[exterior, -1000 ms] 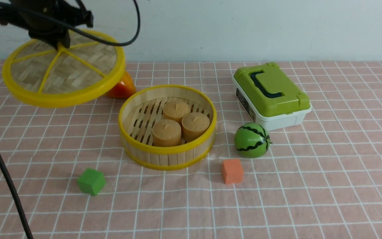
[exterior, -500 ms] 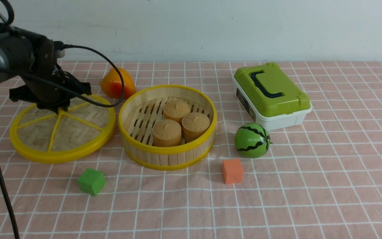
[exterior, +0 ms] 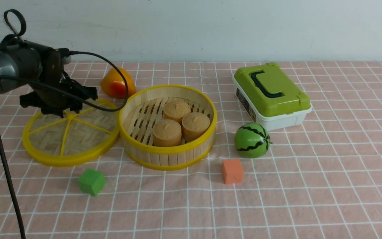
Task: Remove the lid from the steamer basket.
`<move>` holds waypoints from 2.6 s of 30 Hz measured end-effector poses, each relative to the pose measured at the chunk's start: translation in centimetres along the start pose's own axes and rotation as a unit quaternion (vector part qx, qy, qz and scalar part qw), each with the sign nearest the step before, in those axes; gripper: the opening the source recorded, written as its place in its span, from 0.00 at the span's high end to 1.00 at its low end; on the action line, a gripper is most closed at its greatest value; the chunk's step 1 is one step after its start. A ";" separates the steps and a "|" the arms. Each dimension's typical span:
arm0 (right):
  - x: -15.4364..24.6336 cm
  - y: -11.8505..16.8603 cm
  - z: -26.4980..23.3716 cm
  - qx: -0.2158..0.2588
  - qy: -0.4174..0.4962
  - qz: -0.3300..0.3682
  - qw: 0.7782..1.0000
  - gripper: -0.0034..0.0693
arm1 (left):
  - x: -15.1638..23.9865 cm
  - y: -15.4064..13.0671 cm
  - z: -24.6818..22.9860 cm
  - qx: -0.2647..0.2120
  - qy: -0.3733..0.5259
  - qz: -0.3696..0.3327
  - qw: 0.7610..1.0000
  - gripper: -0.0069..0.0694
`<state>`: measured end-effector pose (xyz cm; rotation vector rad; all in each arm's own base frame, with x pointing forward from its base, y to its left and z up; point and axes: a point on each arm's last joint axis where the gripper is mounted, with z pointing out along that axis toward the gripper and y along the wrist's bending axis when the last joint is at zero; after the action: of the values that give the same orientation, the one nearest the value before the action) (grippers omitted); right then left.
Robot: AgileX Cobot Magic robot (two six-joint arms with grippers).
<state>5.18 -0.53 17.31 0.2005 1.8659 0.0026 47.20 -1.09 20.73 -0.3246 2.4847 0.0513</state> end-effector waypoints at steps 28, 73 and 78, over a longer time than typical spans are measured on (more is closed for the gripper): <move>0.0 0.0 0.0 0.000 0.000 0.000 1.000 0.62 | 7.7 5.6 -32.0 0.182 -0.408 -0.059 0.893 0.93; 0.0 0.0 0.0 0.000 0.000 0.000 1.000 0.62 | 34.5 11.2 -21.3 0.170 -0.276 -0.076 0.943 0.93; 0.0 0.0 0.0 0.000 0.000 0.000 1.000 0.62 | 34.5 11.5 -21.3 0.137 -0.283 -0.075 0.946 0.93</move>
<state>5.18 -0.53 17.31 0.2005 1.8659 0.0026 5.26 0.09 16.91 -0.3235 1.8607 -0.2316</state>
